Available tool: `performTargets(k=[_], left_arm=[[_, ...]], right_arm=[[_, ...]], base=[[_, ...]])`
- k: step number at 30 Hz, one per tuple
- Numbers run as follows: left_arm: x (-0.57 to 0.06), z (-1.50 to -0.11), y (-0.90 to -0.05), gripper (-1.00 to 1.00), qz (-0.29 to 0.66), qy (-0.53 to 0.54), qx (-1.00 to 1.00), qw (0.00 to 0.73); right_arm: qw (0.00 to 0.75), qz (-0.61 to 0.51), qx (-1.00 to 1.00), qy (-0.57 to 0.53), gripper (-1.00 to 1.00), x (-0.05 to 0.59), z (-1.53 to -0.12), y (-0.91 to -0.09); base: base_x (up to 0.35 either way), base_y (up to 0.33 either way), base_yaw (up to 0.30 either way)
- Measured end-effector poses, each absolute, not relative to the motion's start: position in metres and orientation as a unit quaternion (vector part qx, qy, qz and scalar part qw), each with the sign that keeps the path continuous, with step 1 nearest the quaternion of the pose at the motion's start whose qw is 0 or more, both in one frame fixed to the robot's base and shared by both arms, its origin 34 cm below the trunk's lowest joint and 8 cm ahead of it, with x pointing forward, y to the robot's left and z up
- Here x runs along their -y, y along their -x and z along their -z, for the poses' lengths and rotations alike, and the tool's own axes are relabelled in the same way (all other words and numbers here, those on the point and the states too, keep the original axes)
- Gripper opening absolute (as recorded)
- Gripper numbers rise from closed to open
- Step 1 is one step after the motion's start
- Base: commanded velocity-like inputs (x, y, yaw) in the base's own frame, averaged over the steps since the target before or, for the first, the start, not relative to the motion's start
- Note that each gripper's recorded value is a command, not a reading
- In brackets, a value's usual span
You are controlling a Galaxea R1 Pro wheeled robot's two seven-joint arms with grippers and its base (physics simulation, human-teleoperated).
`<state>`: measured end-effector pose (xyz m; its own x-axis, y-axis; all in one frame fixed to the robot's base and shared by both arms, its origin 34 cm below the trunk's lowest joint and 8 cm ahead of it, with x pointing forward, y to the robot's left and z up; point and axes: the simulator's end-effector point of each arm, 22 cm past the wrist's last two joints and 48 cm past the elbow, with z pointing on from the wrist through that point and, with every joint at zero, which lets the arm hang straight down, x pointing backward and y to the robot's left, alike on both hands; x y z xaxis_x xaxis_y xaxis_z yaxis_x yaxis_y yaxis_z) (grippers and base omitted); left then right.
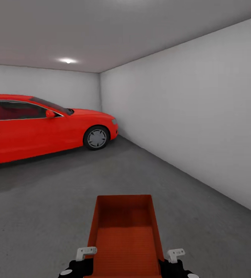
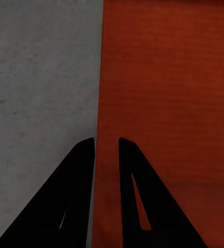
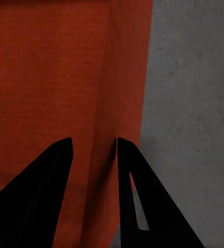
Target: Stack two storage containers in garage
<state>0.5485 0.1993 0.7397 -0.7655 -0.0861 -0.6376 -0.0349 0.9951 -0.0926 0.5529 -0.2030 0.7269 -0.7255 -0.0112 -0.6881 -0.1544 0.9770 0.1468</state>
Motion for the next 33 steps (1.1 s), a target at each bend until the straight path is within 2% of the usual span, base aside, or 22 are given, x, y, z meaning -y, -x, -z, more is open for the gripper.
performTargets(k=[33], left_arm=[[-0.2001, -0.7401, -0.549, -1.0, 0.037, 0.031, -0.939, 0.341]], right_arm=[[0.368, -0.095, -0.924, 0.045, -1.0, 0.2026, -0.727, -0.5532]], base=[[0.327, 0.0, -0.279]])
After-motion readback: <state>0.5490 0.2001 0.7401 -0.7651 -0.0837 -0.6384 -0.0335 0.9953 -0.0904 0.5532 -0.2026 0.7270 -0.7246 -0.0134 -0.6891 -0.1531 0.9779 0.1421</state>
